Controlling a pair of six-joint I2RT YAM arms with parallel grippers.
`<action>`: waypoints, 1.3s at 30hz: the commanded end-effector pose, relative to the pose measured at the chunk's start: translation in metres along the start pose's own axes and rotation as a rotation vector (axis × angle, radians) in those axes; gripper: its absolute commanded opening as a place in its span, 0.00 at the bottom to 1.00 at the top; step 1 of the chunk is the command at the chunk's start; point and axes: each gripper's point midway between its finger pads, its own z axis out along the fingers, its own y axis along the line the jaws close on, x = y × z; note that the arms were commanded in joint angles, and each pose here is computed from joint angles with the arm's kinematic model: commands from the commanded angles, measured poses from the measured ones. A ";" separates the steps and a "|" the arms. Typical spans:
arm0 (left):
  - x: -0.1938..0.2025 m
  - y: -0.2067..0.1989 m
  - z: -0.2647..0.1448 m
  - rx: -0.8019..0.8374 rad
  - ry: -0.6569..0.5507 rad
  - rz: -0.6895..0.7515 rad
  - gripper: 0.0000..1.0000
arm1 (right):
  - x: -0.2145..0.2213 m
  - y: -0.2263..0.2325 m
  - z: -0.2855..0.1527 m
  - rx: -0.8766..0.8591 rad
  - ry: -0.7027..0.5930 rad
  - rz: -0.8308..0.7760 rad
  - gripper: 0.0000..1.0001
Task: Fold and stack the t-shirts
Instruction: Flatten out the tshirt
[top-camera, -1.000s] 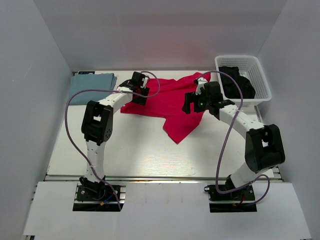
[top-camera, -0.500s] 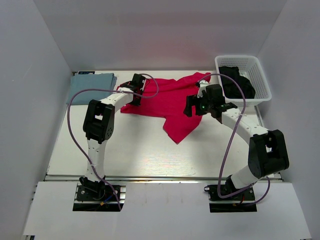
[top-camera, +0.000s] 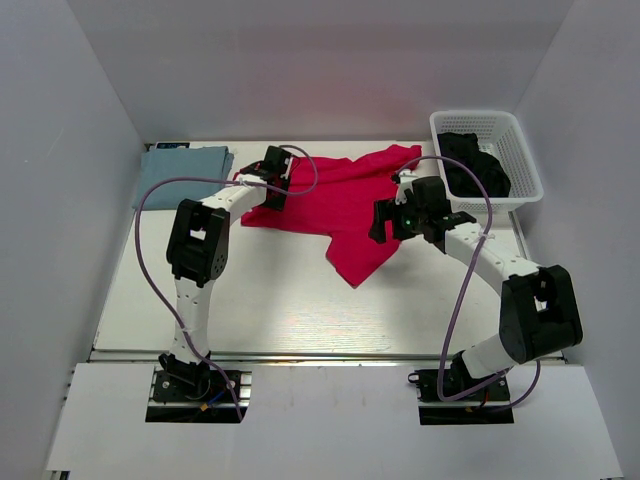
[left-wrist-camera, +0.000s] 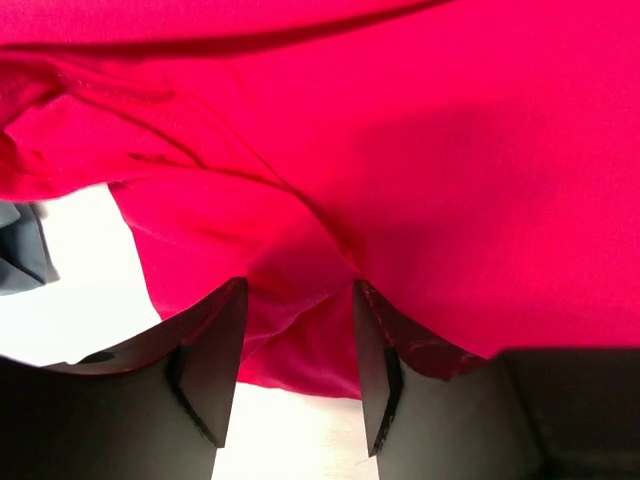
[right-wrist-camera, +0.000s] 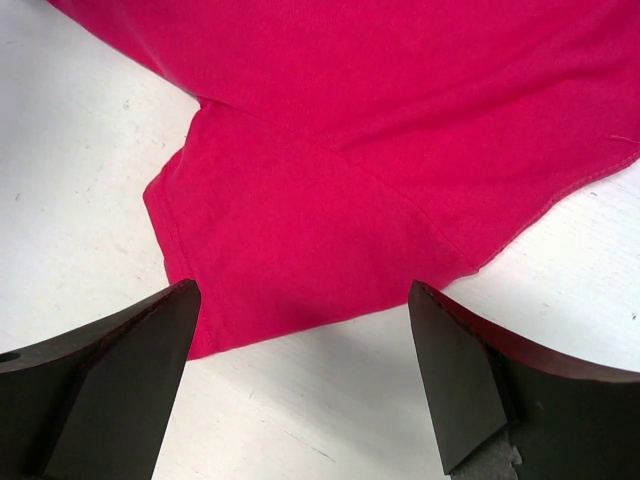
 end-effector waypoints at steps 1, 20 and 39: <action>-0.022 -0.002 -0.001 0.013 -0.056 -0.007 0.56 | -0.009 0.005 -0.007 -0.012 -0.032 -0.025 0.90; -0.025 0.035 -0.051 -0.089 -0.183 -0.280 0.00 | 0.053 0.052 0.012 -0.101 0.166 -0.142 0.90; 0.011 0.086 -0.125 -0.253 -0.223 -0.632 0.00 | 0.101 0.073 0.049 -0.017 0.311 -0.317 0.66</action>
